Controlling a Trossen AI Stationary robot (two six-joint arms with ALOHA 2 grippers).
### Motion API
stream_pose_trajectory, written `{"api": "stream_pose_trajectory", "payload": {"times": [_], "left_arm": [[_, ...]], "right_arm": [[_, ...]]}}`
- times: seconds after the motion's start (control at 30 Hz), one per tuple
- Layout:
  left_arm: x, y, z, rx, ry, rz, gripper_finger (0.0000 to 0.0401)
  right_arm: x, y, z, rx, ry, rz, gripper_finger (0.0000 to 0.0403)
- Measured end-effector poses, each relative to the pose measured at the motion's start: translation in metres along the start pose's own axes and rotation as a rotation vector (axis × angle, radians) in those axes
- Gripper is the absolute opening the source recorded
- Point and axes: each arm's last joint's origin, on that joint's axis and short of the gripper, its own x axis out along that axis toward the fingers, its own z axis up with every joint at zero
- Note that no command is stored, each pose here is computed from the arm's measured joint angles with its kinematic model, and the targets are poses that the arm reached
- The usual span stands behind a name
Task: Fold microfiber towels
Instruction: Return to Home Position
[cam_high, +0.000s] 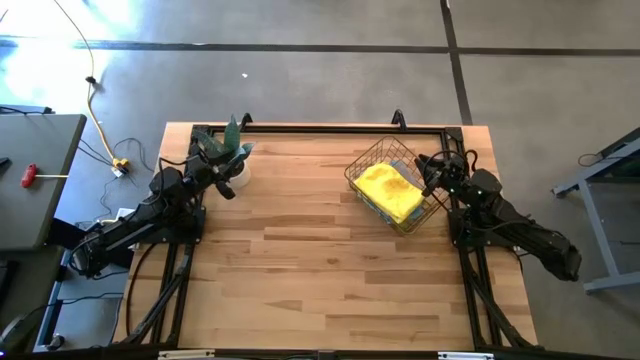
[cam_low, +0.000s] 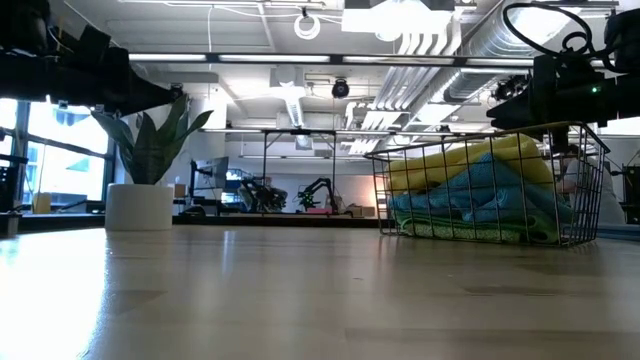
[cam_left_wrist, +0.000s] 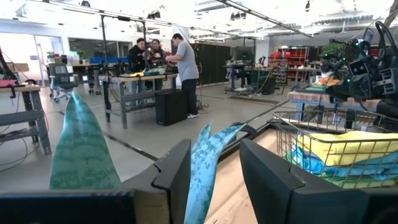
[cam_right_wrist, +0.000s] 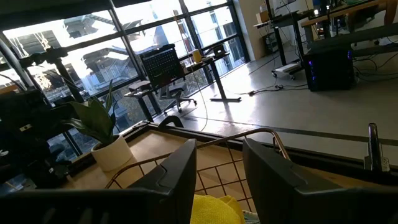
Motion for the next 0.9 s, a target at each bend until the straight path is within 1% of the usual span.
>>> {"api": "stream_pose_trajectory", "payload": {"times": [0.27, 0.9], "left_arm": [[-0.0002, -0.0027, 0.0000, -0.003, 0.000, -0.024, 0.0129], [-0.0002, -0.0028, 0.0002, -0.003, -0.001, -0.023, 0.0129]], "right_arm": [[0.0000, 0.0000, 0.0000, 0.000, 0.000, 0.000, 0.0124], [0.0000, 0.0000, 0.0000, 0.000, 0.000, 0.000, 0.0124]]}}
